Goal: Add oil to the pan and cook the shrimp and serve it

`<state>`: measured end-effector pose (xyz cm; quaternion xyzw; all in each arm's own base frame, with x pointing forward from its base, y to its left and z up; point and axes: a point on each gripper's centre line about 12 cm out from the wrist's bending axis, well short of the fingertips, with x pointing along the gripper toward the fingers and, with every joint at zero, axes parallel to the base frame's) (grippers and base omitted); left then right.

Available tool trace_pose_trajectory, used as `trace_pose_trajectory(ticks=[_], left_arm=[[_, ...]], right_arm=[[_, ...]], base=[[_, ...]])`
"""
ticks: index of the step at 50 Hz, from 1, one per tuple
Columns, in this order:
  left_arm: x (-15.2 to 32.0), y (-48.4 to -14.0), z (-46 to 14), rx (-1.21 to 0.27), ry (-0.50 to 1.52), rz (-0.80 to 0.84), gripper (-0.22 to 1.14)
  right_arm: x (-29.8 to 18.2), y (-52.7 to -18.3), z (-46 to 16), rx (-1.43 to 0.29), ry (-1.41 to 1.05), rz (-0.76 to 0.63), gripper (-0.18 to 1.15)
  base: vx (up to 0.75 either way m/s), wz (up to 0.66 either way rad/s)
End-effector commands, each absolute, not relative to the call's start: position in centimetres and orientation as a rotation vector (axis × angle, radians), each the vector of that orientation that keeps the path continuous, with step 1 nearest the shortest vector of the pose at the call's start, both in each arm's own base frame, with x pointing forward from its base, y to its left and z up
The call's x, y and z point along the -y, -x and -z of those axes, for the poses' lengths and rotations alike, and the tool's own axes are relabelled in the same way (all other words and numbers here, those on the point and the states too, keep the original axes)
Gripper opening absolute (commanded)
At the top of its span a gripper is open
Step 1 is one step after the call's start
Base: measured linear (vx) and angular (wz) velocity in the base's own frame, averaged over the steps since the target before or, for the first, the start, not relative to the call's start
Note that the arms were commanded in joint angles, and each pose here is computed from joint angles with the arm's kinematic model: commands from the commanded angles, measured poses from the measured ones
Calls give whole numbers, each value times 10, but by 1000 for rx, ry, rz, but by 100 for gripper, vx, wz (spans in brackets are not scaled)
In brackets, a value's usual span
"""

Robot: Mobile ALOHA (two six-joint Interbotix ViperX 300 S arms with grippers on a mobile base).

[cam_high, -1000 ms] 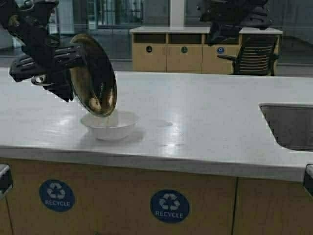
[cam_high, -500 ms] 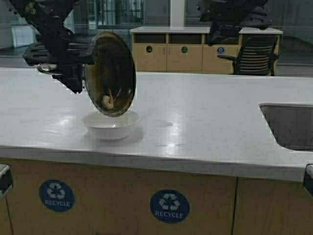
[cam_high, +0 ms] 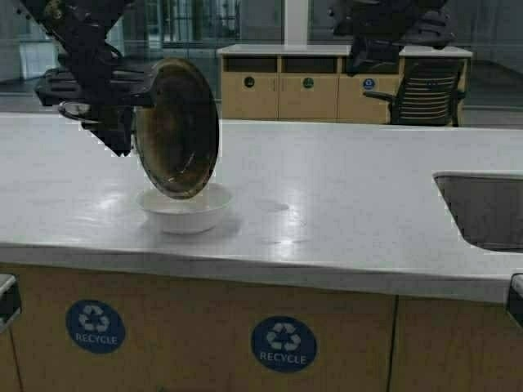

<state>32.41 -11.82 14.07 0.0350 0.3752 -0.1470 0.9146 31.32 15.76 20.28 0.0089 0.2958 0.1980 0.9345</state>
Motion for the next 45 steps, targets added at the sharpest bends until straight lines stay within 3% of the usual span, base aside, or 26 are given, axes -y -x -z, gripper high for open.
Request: trace_pose_trajectory(ticks=[1,24,45], left_arm=[[120,-339,-175,-656,5,298,6],[99,-324,-175,-533,499,174,5],[86,-316,-186,-249,1050,264,5]], right_arm=[[-159,-316,-217,-559,-30,-409,6],[-159,-315,-217,-557,-30,-409,6],[-159,-316,-218,-559,-32,-409,6]], base=[[0,0],[0,0],[0,0]])
